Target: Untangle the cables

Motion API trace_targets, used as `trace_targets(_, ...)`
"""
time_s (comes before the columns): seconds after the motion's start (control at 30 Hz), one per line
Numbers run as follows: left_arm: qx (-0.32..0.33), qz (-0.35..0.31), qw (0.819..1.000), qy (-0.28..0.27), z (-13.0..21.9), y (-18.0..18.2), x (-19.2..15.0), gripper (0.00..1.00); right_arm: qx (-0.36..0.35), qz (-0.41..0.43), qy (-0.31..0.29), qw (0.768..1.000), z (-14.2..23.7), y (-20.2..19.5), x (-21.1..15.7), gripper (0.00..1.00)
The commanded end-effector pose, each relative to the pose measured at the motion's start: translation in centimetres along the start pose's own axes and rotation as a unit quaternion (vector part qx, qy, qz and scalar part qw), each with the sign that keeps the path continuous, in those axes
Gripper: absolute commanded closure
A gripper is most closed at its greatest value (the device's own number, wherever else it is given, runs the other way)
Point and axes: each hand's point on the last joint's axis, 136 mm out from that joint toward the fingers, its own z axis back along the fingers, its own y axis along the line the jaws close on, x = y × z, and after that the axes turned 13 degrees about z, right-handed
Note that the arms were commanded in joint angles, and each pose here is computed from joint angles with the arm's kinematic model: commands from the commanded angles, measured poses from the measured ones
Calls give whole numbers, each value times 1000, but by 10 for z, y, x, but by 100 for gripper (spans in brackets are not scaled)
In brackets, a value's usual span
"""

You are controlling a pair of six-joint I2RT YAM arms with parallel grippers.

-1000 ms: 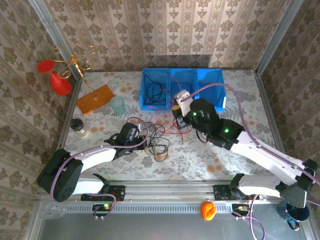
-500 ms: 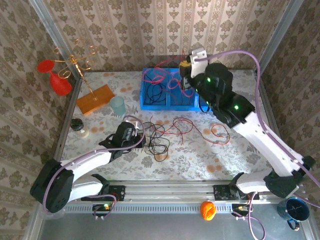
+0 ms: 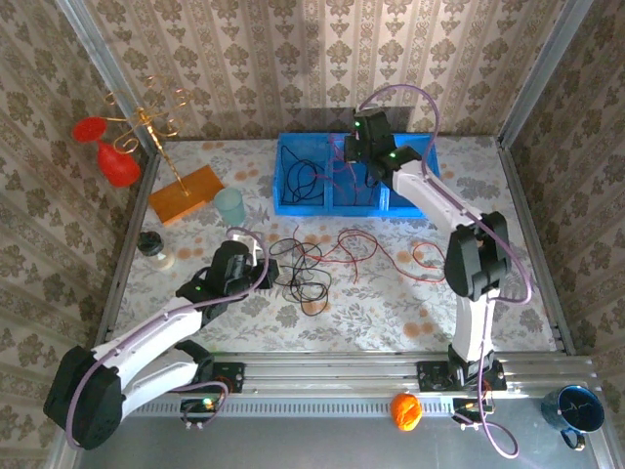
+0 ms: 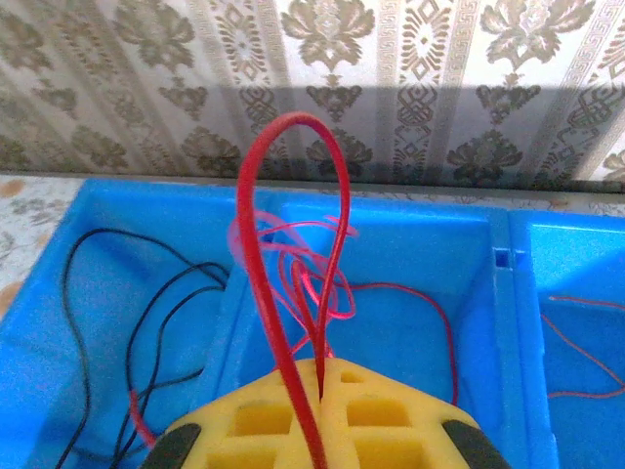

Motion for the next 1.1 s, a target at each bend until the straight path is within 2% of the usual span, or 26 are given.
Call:
trace_targets(0.0, 22, 10, 1000, 10, -1, 15, -7, 89, -19, -36, -1, 999, -19, -11, 7, 100)
trace_targets(0.17, 23, 11, 1000, 15, -4, 14, -5, 90, -46, -26, 66, 996, -55, -13, -33, 100)
trace_targets(0.23, 22, 10, 1000, 16, -5, 13, -4, 90, -55, -27, 74, 995, -57, -16, -43, 90)
trace_targets(0.27, 22, 9, 1000, 17, -6, 12, -3, 90, -57, -26, 76, 995, -55, -17, -45, 77)
trace_targets(0.3, 20, 8, 1000, 18, -6, 11, -2, 90, -62, -24, 76, 995, -50, -20, -44, 71)
trace_targets(0.47, 14, 0, 1000, 22, -6, 3, 4, 89, -62, -16, 48, 997, -11, -25, -25, 58)
trace_targets(0.53, 12, -1, 1000, 21, -7, 0, 7, 86, -61, -6, 34, 998, 11, -25, -14, 54)
trace_targets(0.67, 6, -1, 1000, 22, -9, -4, 9, 75, -45, 11, 0, 999, 64, -19, -5, 54)
trace_targets(0.73, 3, 0, 1000, 28, -11, -5, 7, 63, -33, 12, -12, 999, 89, -15, -11, 54)
trace_targets(0.8, 1, 2, 999, 35, -14, -6, 5, 49, -11, 7, -6, 1000, 110, -10, -38, 54)
trace_targets(0.9, 7, 0, 999, 46, -21, -4, 0, 39, 21, 10, 24, 999, 128, 1, -91, 53)
trace_targets(1.0, 13, -2, 998, 65, -32, -2, -8, 37, 49, 11, 63, 997, 141, 9, -144, 50)
trace_targets(1.07, 13, -4, 997, 78, -40, -2, -13, 41, 82, -3, 84, 993, 145, 18, -176, 49)
